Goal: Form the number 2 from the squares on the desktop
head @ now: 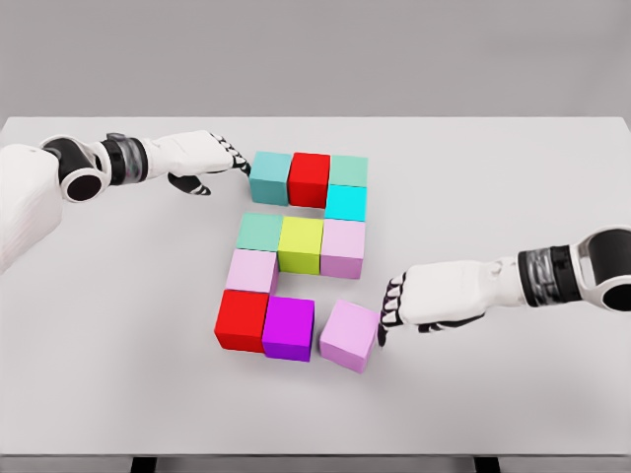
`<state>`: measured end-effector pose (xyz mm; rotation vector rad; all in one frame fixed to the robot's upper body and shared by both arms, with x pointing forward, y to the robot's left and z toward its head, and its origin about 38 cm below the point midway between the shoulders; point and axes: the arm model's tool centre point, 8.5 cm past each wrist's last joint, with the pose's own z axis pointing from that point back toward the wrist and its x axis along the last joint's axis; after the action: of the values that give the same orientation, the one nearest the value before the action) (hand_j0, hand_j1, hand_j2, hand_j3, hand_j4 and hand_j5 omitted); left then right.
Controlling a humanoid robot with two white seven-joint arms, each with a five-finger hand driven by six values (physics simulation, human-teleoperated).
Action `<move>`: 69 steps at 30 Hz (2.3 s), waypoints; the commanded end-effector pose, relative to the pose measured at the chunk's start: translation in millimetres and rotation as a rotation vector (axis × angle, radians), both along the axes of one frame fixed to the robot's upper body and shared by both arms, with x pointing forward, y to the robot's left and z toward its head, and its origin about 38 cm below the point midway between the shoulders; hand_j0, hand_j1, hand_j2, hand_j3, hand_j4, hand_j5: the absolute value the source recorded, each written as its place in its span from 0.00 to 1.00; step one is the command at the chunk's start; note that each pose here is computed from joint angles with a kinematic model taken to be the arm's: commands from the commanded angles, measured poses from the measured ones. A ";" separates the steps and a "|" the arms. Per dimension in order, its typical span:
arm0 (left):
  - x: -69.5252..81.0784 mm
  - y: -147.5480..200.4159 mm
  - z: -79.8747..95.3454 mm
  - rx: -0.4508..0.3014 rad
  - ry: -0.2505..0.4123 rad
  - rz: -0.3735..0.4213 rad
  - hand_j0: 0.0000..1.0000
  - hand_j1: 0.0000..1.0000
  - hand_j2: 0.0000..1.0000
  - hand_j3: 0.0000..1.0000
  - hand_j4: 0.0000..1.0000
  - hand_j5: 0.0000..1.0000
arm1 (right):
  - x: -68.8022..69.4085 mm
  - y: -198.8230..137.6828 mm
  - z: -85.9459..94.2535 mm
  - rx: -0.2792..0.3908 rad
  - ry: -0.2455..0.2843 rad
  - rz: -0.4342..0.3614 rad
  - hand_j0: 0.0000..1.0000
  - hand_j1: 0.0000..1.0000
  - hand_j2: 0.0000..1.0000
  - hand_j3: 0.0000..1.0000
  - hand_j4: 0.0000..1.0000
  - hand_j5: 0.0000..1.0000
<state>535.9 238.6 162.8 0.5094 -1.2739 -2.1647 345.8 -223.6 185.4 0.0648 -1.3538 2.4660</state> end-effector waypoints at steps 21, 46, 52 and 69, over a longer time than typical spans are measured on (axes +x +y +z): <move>2.4 9.7 3.2 -0.006 -0.004 0.027 0.81 0.81 0.81 0.81 0.81 0.81 | 1.3 10.1 2.4 0.031 -0.001 0.011 0.64 0.64 0.64 0.64 0.64 0.64; -10.5 162.1 49.7 -0.008 -0.087 0.316 1.00 1.00 1.00 1.00 1.00 1.00 | 3.9 10.3 6.3 0.040 -0.013 0.006 0.64 0.64 0.64 0.64 0.64 0.64; -10.4 161.8 47.5 0.001 -0.084 0.316 1.00 1.00 1.00 1.00 1.00 1.00 | 6.0 8.8 10.3 0.045 -0.024 -0.001 0.63 0.63 0.63 0.63 0.63 0.63; -11.6 169.3 43.9 0.004 -0.075 0.337 1.00 1.00 1.00 1.00 1.00 1.00 | 11.2 0.2 21.2 0.049 -0.052 -0.025 0.62 0.62 0.62 0.62 0.62 0.62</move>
<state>524.0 406.2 205.4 0.7522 -1.1271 -1.8918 355.9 -220.8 203.9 0.0044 -1.4266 2.4381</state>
